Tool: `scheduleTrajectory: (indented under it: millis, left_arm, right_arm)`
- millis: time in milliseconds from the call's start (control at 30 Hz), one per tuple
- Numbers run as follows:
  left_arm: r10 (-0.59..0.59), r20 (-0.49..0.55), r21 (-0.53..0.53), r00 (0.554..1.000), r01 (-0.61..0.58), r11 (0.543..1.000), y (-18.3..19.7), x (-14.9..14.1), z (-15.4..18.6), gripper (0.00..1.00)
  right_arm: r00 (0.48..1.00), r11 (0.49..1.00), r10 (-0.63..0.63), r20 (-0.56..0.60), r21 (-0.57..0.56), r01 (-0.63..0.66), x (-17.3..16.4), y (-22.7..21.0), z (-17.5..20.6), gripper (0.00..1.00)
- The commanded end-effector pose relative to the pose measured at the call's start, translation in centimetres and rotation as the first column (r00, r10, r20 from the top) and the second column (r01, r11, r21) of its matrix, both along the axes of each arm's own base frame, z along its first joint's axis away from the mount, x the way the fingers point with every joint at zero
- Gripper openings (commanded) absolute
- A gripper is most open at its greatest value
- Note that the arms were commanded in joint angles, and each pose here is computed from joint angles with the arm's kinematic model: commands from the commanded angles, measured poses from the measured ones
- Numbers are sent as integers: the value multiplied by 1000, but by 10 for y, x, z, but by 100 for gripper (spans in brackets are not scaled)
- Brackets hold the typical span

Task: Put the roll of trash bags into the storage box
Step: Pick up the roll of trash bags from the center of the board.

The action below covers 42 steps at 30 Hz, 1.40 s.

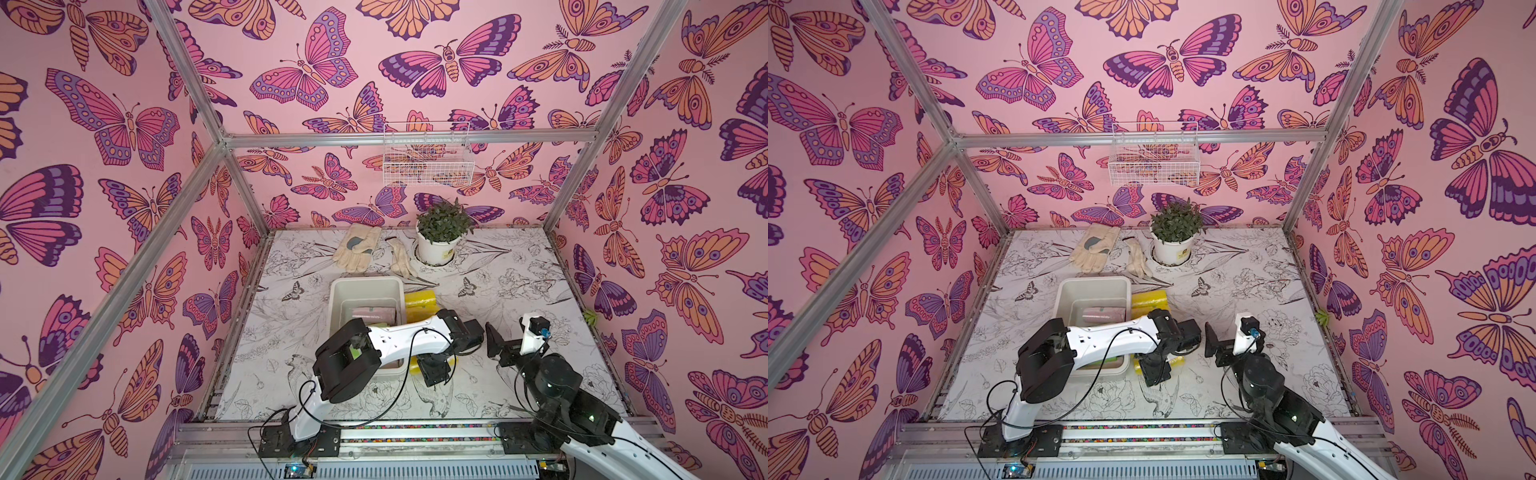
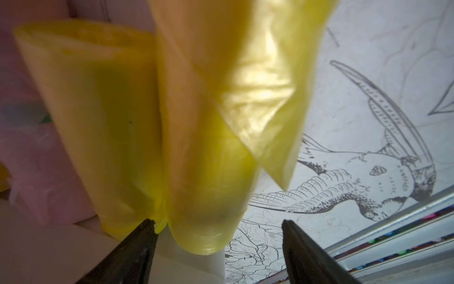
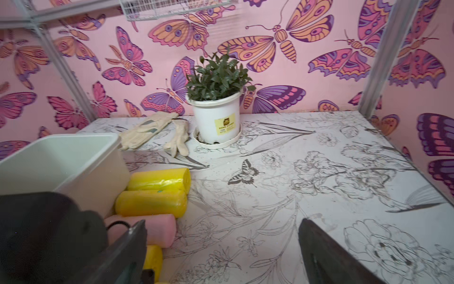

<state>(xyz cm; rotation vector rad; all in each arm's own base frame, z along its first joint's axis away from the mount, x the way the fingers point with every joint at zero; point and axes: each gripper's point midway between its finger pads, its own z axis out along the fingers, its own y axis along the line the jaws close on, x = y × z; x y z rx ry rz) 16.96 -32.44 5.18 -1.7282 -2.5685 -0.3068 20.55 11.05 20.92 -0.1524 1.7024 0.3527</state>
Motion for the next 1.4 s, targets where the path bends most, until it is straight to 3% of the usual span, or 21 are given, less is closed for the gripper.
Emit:
scheduleTrajectory:
  millis: [0,167,533,767,1000,1367]
  left_arm:
    - [-17,-62,25,998,18,1000,6,-11,-8,83]
    - [-17,-101,37,995,21,999,5,-16,-18,80]
    - [-23,-119,106,993,36,994,11,-16,-45,67]
    - [-28,-113,108,993,40,993,12,-15,-47,50]
    - [-26,-91,77,996,33,996,9,-13,-35,22]
    - [-43,-14,-96,999,42,995,-7,-7,27,14]
  right_arm:
    - [997,997,76,-19,17,-75,-12,3,-3,99]
    - [998,1000,4,-56,22,-3,-16,-17,-5,99]
    - [1000,999,21,-11,48,-20,-14,-12,-3,99]
    - [999,998,34,-5,50,-34,-15,-10,-3,99]
    - [1000,998,24,-5,52,-24,-14,-11,-4,99]
    - [1000,999,10,-4,53,-10,-13,-13,-4,99]
